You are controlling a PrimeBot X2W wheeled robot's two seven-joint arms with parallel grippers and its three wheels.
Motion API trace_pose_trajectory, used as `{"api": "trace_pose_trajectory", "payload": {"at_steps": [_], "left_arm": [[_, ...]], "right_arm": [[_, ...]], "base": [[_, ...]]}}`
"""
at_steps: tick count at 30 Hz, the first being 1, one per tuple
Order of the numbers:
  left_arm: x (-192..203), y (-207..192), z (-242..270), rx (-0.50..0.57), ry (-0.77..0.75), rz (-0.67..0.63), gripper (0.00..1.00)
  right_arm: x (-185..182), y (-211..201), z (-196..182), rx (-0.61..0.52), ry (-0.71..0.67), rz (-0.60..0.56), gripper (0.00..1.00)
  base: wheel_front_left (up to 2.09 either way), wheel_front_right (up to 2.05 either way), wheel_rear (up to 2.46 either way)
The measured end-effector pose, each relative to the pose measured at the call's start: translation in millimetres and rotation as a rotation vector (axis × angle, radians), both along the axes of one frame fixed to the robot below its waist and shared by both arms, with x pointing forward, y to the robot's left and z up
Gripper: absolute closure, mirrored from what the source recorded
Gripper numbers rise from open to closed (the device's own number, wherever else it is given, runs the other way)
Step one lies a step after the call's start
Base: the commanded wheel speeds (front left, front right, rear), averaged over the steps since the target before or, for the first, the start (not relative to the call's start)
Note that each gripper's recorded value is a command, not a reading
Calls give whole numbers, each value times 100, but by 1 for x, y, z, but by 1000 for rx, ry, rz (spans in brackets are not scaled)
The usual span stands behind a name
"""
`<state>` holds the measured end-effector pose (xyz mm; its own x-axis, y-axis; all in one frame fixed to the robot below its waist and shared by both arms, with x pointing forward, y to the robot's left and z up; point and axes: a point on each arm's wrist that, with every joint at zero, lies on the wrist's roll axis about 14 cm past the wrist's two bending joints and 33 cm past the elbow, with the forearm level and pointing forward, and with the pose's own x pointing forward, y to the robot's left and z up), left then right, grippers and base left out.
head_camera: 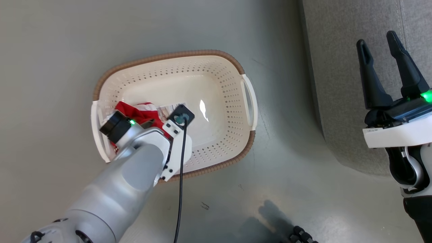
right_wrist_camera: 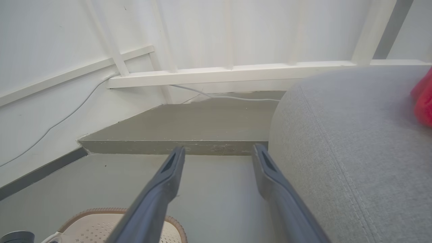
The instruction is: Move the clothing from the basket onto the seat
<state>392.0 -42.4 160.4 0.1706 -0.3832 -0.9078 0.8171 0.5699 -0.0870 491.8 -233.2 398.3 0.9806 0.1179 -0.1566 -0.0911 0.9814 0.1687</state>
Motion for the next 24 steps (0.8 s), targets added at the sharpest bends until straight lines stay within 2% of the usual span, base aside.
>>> {"api": "trace_pose_trajectory", "payload": {"at_steps": [8, 14, 15, 16, 17, 21, 24], "left_arm": [[-3, 13, -18, 133, 67, -22, 0], [-6, 15, -30, 157, 105, 5, 0], [-7, 15, -31, 156, 109, 8, 36], [-7, 15, -32, 157, 112, 13, 84], [-7, 15, -32, 158, 113, 16, 100], [-4, 16, -28, 149, 102, 37, 100], [4, 10, -18, 101, 61, 62, 100]], "right_arm": [[0, -4, -7, -4, 17, -14, 0], [1, -4, -12, 4, 24, -18, 0], [2, -4, -13, 3, 24, -19, 0], [3, -5, -13, 2, 23, -19, 0], [4, -5, -12, 2, 20, -19, 0], [6, -5, -7, 2, 5, -19, 0], [8, -4, -2, 5, -10, -15, 0]], "base": [[0, 0, 0], [0, 0, 0], [0, 0, 0], [0, 0, 0], [0, 0, 0], [0, 0, 0], [0, 0, 0]]}}
